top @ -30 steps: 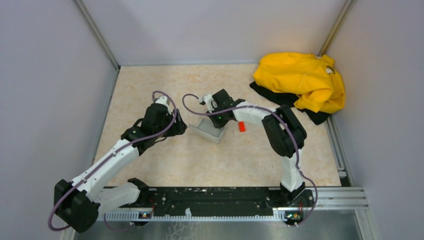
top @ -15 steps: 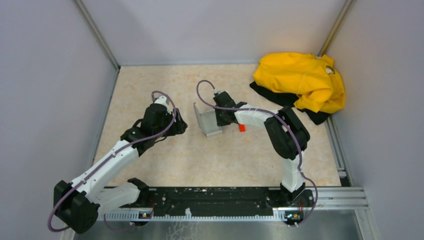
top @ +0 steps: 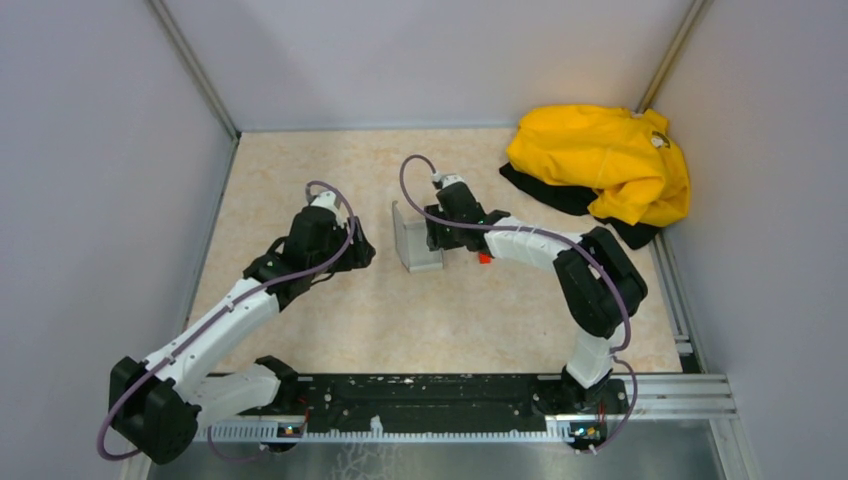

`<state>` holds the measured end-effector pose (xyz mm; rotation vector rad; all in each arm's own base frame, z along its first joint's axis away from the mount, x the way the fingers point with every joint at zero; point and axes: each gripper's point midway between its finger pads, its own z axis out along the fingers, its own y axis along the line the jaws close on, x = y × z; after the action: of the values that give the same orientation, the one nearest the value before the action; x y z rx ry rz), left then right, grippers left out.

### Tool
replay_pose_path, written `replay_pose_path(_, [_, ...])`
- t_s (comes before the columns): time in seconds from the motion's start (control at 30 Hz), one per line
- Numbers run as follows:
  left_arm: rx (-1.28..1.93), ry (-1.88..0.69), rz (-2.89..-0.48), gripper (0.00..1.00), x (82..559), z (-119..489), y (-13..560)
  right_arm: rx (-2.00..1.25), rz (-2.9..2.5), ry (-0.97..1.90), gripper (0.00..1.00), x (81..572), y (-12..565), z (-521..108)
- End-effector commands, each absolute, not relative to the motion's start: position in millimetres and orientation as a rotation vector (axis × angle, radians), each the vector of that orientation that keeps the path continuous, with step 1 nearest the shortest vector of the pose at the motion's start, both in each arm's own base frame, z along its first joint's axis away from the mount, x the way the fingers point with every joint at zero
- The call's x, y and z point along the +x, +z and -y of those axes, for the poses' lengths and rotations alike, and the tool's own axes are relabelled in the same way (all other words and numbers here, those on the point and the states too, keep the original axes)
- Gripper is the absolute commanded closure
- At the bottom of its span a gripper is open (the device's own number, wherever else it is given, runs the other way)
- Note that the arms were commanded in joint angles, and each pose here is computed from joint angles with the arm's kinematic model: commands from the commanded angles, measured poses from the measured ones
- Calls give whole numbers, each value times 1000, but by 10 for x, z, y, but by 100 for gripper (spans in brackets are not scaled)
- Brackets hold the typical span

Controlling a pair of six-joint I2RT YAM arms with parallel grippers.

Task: Fold the paper box

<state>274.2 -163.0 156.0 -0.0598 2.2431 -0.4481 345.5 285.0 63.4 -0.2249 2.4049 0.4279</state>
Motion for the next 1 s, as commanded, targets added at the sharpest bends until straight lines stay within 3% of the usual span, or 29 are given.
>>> replay_pose_path(0.0, [-58,-452,-2191,33,2858,1651,1744,-712,-2129,427,49,3890,1167,-3043])
replay_pose_path(0.33, [-54,-449,-2193,33,2835,1635,1778,-1199,-1961,414,53,4455,771,-3162])
replay_pose_path(0.97, [-58,-409,-2196,32,2829,1566,1768,-1308,-1819,709,60,4153,744,-3484])
